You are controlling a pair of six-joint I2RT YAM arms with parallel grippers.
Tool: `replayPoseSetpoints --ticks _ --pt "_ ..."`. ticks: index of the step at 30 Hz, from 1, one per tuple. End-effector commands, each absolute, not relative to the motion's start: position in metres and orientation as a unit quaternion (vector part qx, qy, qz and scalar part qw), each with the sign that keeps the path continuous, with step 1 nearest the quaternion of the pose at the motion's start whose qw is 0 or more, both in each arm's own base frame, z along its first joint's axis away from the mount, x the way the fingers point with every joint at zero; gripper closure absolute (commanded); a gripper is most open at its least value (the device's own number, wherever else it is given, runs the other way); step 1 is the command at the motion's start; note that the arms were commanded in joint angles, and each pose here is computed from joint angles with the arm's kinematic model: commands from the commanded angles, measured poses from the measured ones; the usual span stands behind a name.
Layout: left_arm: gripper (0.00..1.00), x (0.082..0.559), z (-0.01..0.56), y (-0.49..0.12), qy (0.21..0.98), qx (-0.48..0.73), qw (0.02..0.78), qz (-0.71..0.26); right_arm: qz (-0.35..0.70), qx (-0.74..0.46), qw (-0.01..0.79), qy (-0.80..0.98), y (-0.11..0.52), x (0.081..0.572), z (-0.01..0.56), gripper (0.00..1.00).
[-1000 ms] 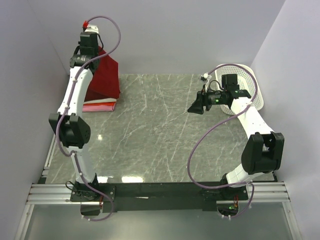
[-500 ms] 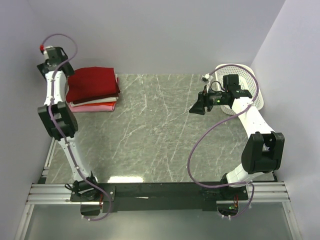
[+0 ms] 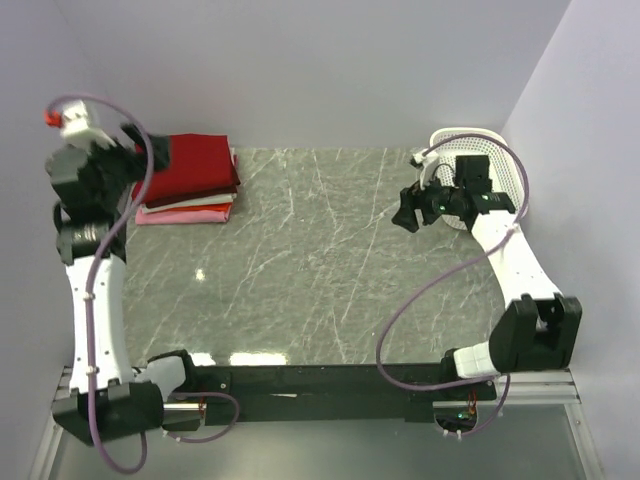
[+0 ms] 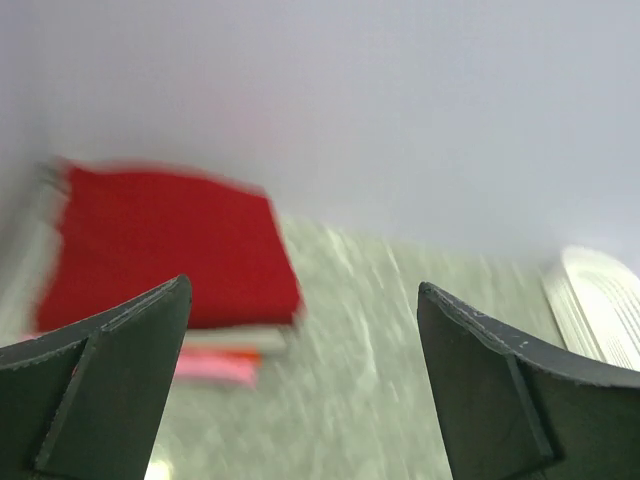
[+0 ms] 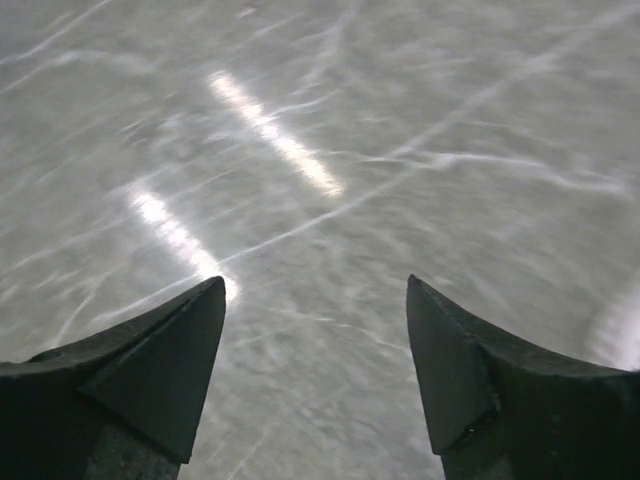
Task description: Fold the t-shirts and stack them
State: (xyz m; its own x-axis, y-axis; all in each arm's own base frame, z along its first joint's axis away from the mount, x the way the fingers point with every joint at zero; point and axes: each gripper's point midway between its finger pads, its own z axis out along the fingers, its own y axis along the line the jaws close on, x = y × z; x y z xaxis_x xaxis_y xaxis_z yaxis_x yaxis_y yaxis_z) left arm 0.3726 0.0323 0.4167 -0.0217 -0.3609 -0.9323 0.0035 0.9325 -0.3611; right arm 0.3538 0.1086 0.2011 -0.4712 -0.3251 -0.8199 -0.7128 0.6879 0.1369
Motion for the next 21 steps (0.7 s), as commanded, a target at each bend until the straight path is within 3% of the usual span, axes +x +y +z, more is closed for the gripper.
replayPoseSetpoints --ticks 1,5,9,21 --pt "0.01 0.360 0.334 -0.022 0.754 -0.060 0.601 -0.260 0.095 -0.251 0.500 0.823 0.064 0.378 0.241 0.19" --pt "0.01 0.329 0.305 -0.046 0.764 -0.029 0.586 -0.269 0.001 -0.118 0.588 0.800 0.020 0.369 0.289 0.12" --pt "0.01 0.309 0.294 -0.051 0.765 -0.005 0.608 -0.214 -0.046 0.058 0.646 0.760 -0.022 0.347 0.312 0.08" --pt "0.01 0.288 0.266 -0.045 0.767 -0.020 0.618 -0.172 -0.093 0.103 0.698 0.702 -0.046 0.296 0.326 0.09"
